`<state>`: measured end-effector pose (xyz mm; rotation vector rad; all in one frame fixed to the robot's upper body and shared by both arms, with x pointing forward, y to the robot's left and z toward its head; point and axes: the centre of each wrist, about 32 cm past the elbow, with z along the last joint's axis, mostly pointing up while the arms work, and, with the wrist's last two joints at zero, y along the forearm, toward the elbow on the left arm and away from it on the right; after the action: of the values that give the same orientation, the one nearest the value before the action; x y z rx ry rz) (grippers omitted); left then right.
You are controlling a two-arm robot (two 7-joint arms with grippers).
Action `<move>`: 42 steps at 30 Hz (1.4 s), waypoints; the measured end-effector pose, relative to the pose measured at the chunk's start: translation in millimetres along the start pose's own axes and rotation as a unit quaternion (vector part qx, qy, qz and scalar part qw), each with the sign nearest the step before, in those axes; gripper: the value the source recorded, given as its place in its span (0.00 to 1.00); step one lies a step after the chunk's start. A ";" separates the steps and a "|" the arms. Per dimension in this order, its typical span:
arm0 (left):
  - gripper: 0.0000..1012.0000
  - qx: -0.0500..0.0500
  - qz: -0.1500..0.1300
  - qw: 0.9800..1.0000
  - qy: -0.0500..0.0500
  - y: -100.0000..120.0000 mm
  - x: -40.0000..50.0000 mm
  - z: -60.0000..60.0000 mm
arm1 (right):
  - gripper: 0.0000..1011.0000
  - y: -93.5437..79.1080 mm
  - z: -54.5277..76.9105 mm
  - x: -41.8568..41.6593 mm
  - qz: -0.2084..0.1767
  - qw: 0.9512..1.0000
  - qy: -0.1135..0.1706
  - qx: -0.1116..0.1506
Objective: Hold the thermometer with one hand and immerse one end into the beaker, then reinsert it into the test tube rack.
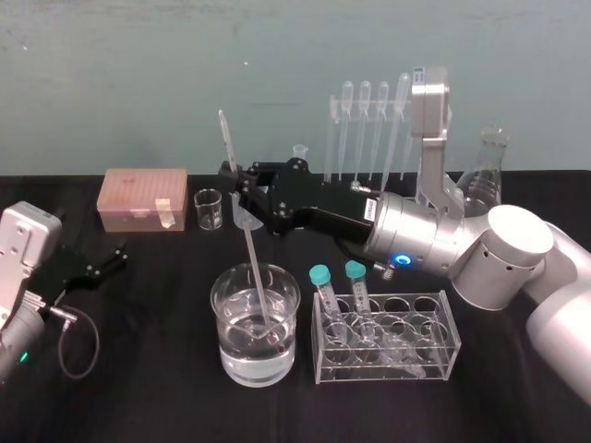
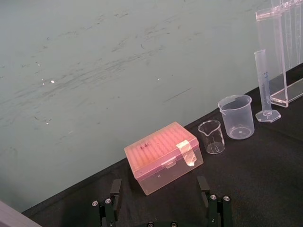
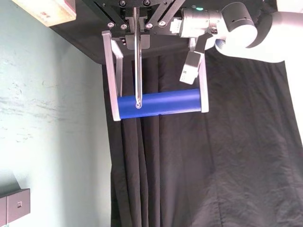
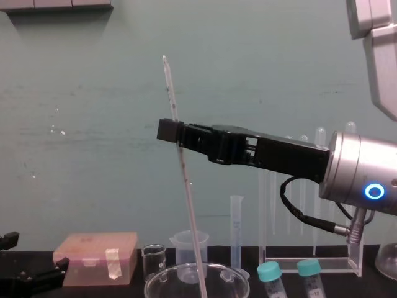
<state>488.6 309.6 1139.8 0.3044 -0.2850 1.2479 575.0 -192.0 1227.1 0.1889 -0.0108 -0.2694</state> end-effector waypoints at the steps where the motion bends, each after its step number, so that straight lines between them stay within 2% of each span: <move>1: 1.00 0.000 0.000 1.000 0.000 0.0 0.0 0.0 | 0.06 0.4 -0.7 -0.2 0.000 1.000 0.000 0.001; 27: 1.00 0.000 0.000 1.000 0.000 0.0 0.0 0.0 | 0.06 4.0 -1.1 2.2 0.015 1.000 0.005 -0.001; 42: 1.00 0.000 0.000 1.000 0.000 0.0 0.0 0.0 | 0.06 3.8 -0.6 0.8 0.022 1.000 0.008 -0.004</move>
<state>488.6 309.7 1139.8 0.3044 -0.2850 1.2479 576.7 -188.5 1227.3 0.1835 0.0012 -0.2242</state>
